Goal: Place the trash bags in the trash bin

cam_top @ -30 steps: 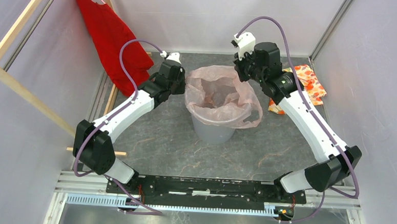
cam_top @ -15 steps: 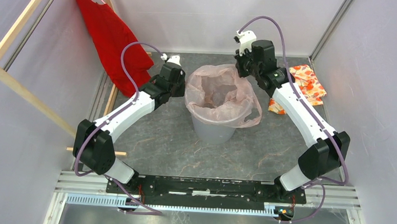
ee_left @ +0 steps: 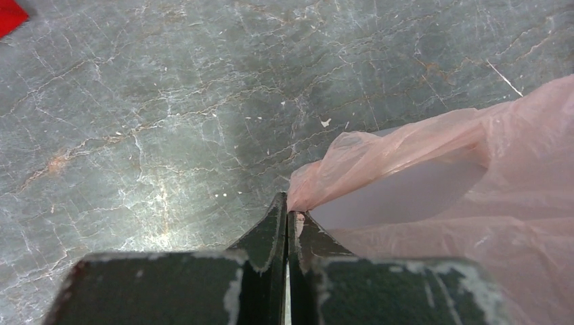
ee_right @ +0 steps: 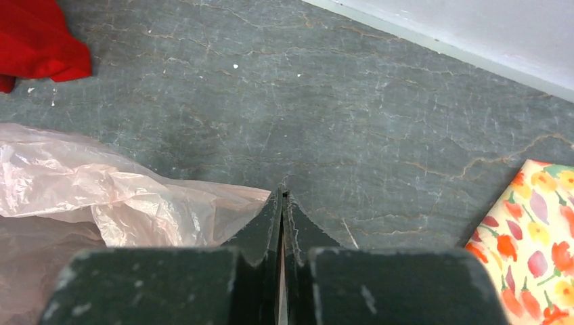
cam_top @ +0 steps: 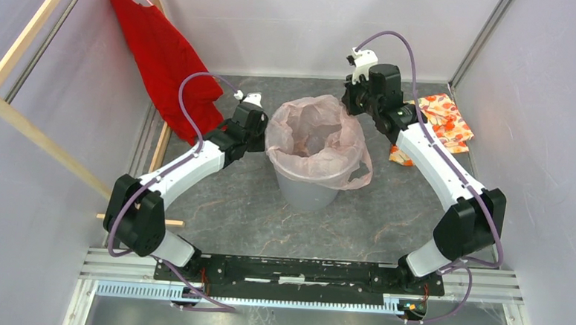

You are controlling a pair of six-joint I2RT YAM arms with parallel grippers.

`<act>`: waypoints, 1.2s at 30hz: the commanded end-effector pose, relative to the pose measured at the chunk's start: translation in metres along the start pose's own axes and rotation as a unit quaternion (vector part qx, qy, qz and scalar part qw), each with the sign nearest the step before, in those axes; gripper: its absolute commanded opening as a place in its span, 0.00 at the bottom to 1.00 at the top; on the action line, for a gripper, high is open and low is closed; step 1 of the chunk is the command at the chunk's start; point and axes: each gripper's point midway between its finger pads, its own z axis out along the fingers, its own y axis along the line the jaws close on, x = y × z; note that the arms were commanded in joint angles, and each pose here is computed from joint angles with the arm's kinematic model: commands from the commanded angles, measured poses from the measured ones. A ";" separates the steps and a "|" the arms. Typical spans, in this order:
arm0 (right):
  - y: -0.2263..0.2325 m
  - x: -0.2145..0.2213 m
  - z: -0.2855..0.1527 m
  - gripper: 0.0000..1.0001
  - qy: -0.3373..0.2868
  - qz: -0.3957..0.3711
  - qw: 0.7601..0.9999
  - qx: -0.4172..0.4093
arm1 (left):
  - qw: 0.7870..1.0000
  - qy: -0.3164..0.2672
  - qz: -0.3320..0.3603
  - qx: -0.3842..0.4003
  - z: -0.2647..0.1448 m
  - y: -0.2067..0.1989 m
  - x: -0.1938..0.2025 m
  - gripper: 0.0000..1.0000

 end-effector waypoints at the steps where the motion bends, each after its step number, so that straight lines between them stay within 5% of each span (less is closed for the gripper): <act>1: -0.004 -0.002 -0.018 0.06 0.007 0.019 1.000 0.022 | 1.000 -0.021 -0.018 0.012 -0.010 -0.003 -0.008 0.02; 10: -0.013 -0.041 -0.052 0.50 -0.023 0.032 0.998 0.049 | 0.999 -0.021 -0.020 0.023 -0.012 -0.006 -0.006 0.02; 16: -0.028 -0.050 -0.089 0.70 -0.030 0.039 0.994 0.094 | 0.999 -0.024 -0.021 0.028 -0.013 -0.008 -0.007 0.02; 28: -0.013 0.033 -0.157 0.68 -0.014 0.073 0.995 0.073 | 0.999 -0.025 -0.019 0.028 -0.013 -0.008 -0.009 0.02; 36: 0.003 0.089 -0.163 0.62 0.009 0.105 0.994 0.038 | 0.999 -0.023 -0.018 0.026 -0.011 -0.008 -0.009 0.02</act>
